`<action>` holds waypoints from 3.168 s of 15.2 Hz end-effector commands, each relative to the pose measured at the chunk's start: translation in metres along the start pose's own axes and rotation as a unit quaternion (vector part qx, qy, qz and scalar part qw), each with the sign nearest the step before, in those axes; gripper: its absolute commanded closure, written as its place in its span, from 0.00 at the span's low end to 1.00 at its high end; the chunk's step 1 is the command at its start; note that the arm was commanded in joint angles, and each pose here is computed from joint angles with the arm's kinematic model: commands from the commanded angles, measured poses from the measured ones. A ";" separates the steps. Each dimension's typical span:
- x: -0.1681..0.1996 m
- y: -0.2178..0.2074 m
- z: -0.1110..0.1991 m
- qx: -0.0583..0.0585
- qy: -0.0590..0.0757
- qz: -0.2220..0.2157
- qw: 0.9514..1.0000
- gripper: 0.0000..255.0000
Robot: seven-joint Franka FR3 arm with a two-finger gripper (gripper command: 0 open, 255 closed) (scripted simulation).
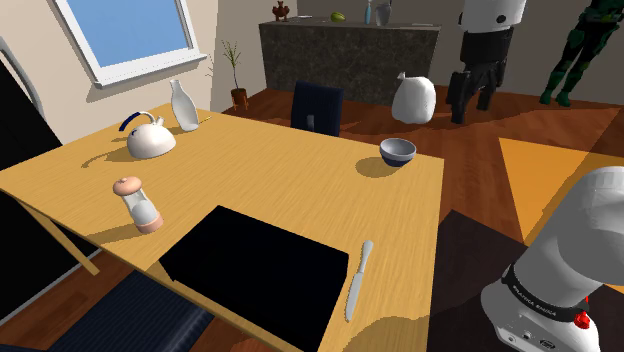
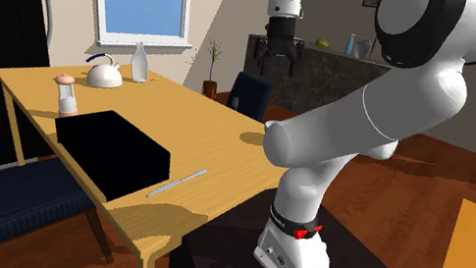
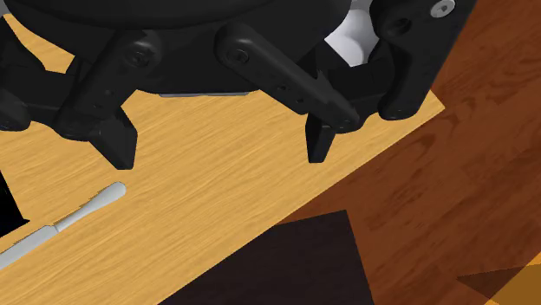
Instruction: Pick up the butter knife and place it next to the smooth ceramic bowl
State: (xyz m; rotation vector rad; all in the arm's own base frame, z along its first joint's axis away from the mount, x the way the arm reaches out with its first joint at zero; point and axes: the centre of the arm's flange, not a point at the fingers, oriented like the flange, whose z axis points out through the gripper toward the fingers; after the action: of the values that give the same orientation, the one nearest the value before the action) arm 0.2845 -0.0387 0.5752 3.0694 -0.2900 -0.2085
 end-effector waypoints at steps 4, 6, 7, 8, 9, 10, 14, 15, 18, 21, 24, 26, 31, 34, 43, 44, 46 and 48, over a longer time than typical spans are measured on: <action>-0.009 -0.024 0.030 0.004 0.004 0.047 0.999 0.00; -0.014 -0.040 0.050 0.007 0.006 0.078 0.997 0.00; -0.016 -0.048 0.059 0.009 0.007 0.094 0.996 0.00; -0.018 -0.056 0.069 0.010 0.008 0.109 0.994 0.00; -0.019 -0.065 0.079 0.011 0.009 0.125 0.992 0.00; -0.020 -0.073 0.089 0.013 0.011 0.140 0.990 0.00; -0.022 -0.108 0.128 0.019 0.015 0.202 0.979 0.00; -0.021 -0.117 0.138 0.020 0.016 0.217 0.976 0.00; -0.018 -0.143 0.166 0.024 0.020 0.263 0.964 0.00; -0.013 -0.169 0.195 0.028 0.023 0.308 0.951 0.00; -0.005 -0.194 0.223 0.032 0.026 0.352 0.935 0.00; 0.002 -0.211 0.242 0.035 0.029 0.381 0.923 0.00; 0.024 -0.251 0.288 0.042 0.034 0.452 0.890 0.00; 0.035 -0.266 0.312 0.044 0.036 0.479 0.876 0.00; 0.039 -0.268 0.346 0.044 0.036 0.479 0.876 0.00; 0.039 -0.268 0.346 0.044 0.036 0.479 0.876 0.00; 0.039 -0.268 0.346 0.044 0.036 0.479 0.876 0.00; 0.039 -0.268 0.346 0.044 0.036 0.479 0.876 0.00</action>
State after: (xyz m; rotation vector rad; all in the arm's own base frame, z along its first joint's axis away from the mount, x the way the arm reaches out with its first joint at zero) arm 0.3234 0.2034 0.2104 2.5779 -1.7442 -0.0211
